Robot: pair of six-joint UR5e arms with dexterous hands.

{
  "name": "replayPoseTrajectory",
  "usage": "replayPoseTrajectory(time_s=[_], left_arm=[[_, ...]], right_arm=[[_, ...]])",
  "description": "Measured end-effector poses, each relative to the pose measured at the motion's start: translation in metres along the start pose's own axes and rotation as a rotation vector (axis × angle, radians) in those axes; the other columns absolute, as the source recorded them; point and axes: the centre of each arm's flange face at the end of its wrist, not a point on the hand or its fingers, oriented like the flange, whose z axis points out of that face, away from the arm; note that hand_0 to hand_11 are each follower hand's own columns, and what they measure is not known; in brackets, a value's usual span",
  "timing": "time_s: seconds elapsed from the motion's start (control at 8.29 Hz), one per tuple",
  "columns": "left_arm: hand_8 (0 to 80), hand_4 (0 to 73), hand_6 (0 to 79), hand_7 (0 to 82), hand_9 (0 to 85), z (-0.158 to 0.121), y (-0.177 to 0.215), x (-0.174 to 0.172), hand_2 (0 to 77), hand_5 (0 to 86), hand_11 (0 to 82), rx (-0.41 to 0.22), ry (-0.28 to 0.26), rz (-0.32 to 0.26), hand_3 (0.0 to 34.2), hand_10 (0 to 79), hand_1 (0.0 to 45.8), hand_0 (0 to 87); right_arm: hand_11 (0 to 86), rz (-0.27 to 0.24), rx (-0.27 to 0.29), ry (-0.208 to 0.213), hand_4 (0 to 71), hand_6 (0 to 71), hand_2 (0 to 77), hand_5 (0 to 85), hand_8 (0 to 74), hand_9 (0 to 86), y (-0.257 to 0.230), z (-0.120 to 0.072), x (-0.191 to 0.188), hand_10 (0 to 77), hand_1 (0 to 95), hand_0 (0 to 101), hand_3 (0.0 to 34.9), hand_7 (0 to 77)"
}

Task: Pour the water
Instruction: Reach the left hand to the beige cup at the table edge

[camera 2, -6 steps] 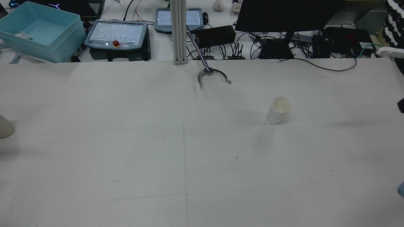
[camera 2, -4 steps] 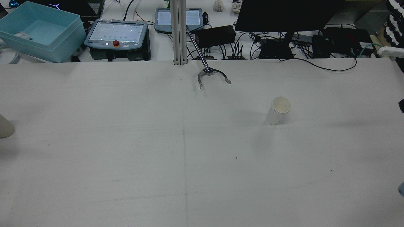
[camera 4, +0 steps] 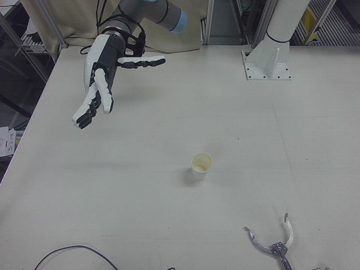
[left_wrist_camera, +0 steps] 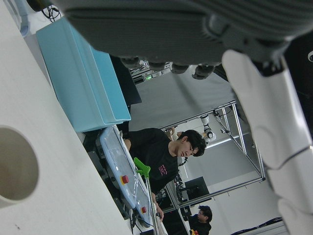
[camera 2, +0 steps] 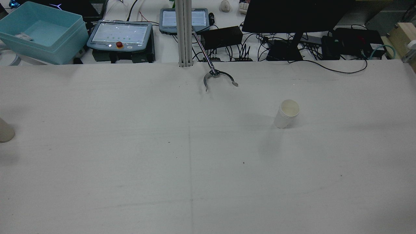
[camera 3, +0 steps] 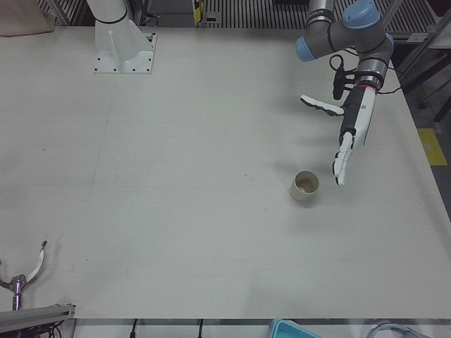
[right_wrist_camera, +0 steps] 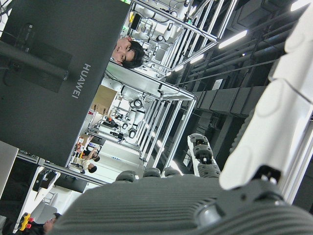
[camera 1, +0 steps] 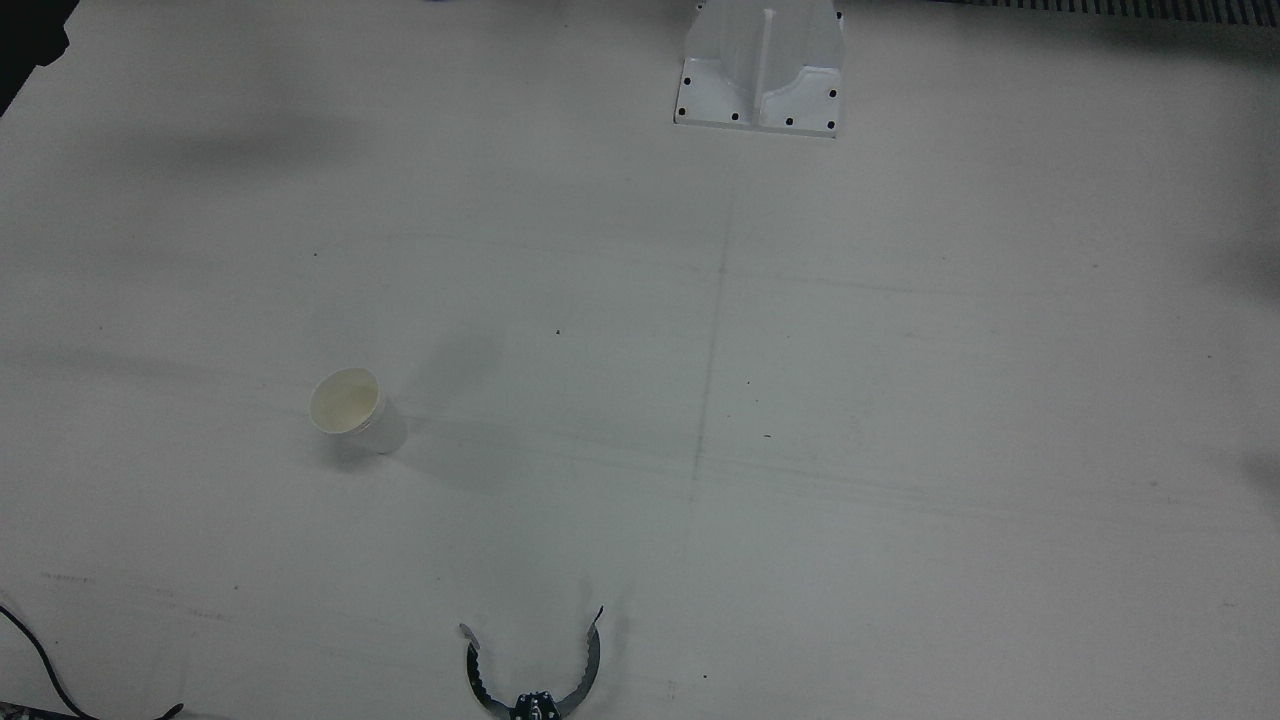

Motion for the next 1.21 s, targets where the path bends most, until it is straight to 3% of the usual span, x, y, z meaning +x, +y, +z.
replayPoseTrajectory(time_s=[0.12, 0.48, 0.84, 1.21], left_arm=[[0.5, 7.1, 0.0, 0.5, 1.1, -0.008, -0.026, -0.010, 1.1, 0.5, 1.1, 0.009, 0.012, 0.021, 0.0, 0.5, 8.7, 49.3], [0.5, 7.1, 0.0, 0.5, 1.1, -0.027, -0.091, -0.040, 1.1, 0.5, 1.1, 0.027, 0.007, 0.105, 0.0, 0.5, 8.7, 48.5], [0.5, 6.0, 0.0, 0.5, 1.1, 0.009, -0.103, -0.074, 1.1, 0.5, 2.2, 0.020, -0.027, 0.145, 0.0, 0.5, 8.7, 48.5], [0.5, 4.9, 0.0, 0.5, 1.1, 0.043, -0.111, -0.138, 1.1, 0.5, 2.2, 0.039, -0.045, 0.130, 0.0, 0.5, 9.3, 47.3]], right_arm=[[0.5, -0.009, 0.007, 0.014, 4.4, 0.5, 1.1, 1.1, 0.5, 0.5, -0.001, -0.002, 0.003, 0.5, 10.9, 48, 0.0, 0.5], [1.1, -0.029, 0.019, 0.062, 4.4, 0.5, 1.1, 1.1, 0.5, 0.5, 0.000, -0.006, 0.018, 0.5, 10.9, 48, 0.0, 0.5], [1.1, -0.072, 0.038, 0.111, 4.4, 0.5, 1.1, 2.2, 0.5, 0.5, -0.009, -0.009, 0.040, 0.0, 10.9, 48, 0.0, 0.5], [1.1, -0.084, 0.049, 0.129, 4.4, 0.5, 1.1, 2.2, 0.5, 0.5, -0.015, -0.009, 0.049, 0.0, 9.3, 47, 0.0, 0.5]])
